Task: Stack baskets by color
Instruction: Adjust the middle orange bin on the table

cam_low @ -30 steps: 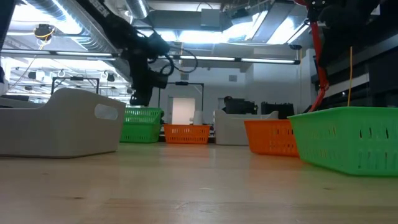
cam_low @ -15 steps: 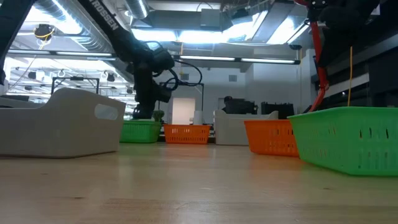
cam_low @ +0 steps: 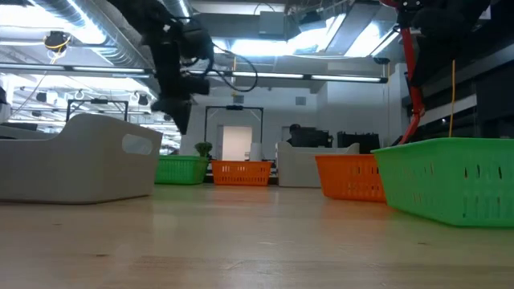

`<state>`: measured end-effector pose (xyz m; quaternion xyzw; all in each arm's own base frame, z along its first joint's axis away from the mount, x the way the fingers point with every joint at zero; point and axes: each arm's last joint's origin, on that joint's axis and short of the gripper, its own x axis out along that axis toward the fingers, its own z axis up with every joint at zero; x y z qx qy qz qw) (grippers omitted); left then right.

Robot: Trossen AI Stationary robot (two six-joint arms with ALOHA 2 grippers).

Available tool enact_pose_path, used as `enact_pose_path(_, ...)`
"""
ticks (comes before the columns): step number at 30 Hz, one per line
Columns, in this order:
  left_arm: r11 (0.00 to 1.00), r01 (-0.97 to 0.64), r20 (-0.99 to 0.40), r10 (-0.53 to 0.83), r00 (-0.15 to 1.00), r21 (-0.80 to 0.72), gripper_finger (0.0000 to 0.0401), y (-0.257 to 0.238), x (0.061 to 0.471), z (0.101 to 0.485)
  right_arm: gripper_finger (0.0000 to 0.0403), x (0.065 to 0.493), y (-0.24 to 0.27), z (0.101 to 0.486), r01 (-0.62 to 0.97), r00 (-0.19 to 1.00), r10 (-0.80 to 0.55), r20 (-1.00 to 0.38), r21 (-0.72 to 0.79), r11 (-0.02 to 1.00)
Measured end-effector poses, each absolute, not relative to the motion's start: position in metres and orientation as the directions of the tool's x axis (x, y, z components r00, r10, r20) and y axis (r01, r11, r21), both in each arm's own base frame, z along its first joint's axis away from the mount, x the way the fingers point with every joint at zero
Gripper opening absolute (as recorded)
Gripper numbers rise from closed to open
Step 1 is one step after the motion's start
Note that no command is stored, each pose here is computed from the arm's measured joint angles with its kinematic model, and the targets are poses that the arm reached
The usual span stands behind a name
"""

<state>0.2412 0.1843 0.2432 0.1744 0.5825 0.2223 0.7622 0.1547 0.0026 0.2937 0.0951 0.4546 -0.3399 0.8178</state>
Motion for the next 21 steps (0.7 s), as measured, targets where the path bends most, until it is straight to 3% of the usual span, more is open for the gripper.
enact_pose_path(3, 0.922, -0.225, -0.886, 0.37, 0.278, 0.315, 0.0001, 0.176, 0.236, 0.241, 0.0084, 0.155, 0.003, 0.294, 0.642, 0.356, -0.469, -0.808, -0.153, 0.751)
enact_pose_path(8, 0.947, -0.292, -0.96, 0.196, 0.201, 0.132, 0.0, 0.173, 0.23, 0.223, 0.0084, 0.155, 0.003, 0.294, 0.643, 0.356, -0.469, -0.808, -0.153, 0.751)
enact_pose_path(18, 0.962, -0.254, -0.987, 0.128, 0.1, 0.099, 0.0, 0.182, 0.238, 0.191, 0.0084, 0.155, 0.003, 0.294, 0.642, 0.357, -0.469, -0.808, -0.152, 0.751)
enact_pose_path(21, 0.951, -0.277, -0.981, 0.172, 0.094, 0.14, 0.0, 0.192, 0.24, 0.183, 0.0084, 0.155, 0.003, 0.294, 0.642, 0.357, -0.469, -0.808, -0.152, 0.751)
